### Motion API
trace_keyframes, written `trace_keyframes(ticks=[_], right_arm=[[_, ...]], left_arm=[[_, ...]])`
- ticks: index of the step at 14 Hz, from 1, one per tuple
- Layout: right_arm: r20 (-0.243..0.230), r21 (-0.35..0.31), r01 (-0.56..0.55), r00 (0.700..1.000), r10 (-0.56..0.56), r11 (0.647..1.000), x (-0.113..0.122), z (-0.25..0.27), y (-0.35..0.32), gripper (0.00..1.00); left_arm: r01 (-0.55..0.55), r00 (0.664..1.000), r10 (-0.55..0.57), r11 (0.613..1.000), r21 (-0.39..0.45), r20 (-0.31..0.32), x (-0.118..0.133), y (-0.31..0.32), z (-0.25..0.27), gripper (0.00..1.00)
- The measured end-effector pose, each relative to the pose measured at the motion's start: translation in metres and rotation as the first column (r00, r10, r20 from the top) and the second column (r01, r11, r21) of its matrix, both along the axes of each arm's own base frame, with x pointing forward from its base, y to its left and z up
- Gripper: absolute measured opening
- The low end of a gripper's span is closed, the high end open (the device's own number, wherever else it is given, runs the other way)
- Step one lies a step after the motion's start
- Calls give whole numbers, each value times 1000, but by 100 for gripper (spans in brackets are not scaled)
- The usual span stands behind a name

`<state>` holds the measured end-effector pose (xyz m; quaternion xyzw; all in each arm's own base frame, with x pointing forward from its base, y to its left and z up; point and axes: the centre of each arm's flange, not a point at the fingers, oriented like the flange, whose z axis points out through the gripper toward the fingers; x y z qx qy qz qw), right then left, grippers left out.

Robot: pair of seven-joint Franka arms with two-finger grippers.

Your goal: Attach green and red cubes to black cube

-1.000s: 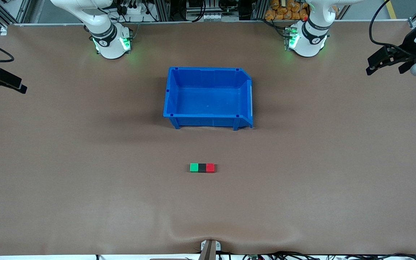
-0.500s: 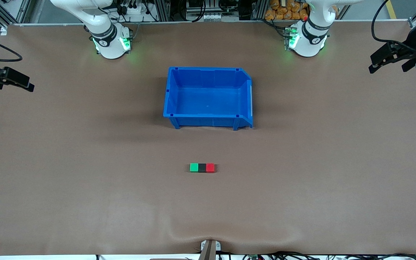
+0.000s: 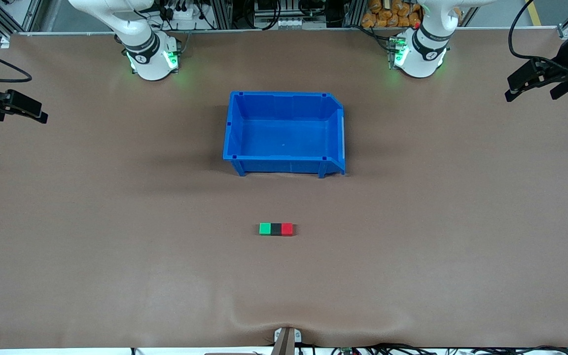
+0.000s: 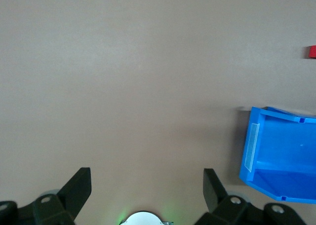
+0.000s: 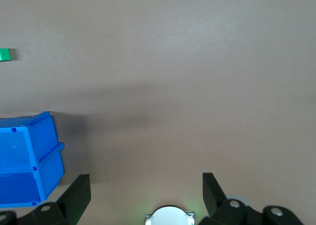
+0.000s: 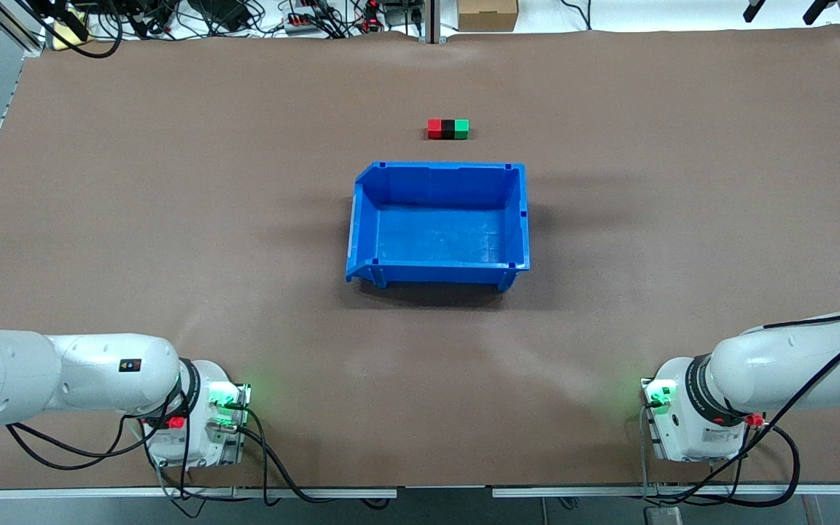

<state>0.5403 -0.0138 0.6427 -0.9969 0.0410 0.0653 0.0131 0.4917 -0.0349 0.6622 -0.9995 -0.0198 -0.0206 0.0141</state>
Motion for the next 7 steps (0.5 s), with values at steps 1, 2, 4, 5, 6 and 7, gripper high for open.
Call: trace_keyframes(ticks=[1,2,4,5,6,7], right_arm=[[0,0,0,1000,0,1000,0,0,0,100],[0,-1,0,1000,0,1000,0,0,0,100],[0,-2,0,1000,0,1000,0,0,0,100],[-1,-2,1,1000,-1,1000,0,0,0,100],[-1,-2,1,1000,-1,1000,0,0,0,100],[-1,-2,1,1000,-1,1000,0,0,0,100]], left_arm=[[0,1000,0,1000,0,0,0,0,0,100],[1,1000,-1,1000,0,0,0,0,0,100],[1,1000,-1,1000,0,-4,0,0,-1,100],[1,1000,-1,1000,0,-5,0,0,-1,100],[1,1000,-1,1000,0,-6,1,0,-2,100],[1,1000,-1,1000,0,-8,0,0,-2,100]])
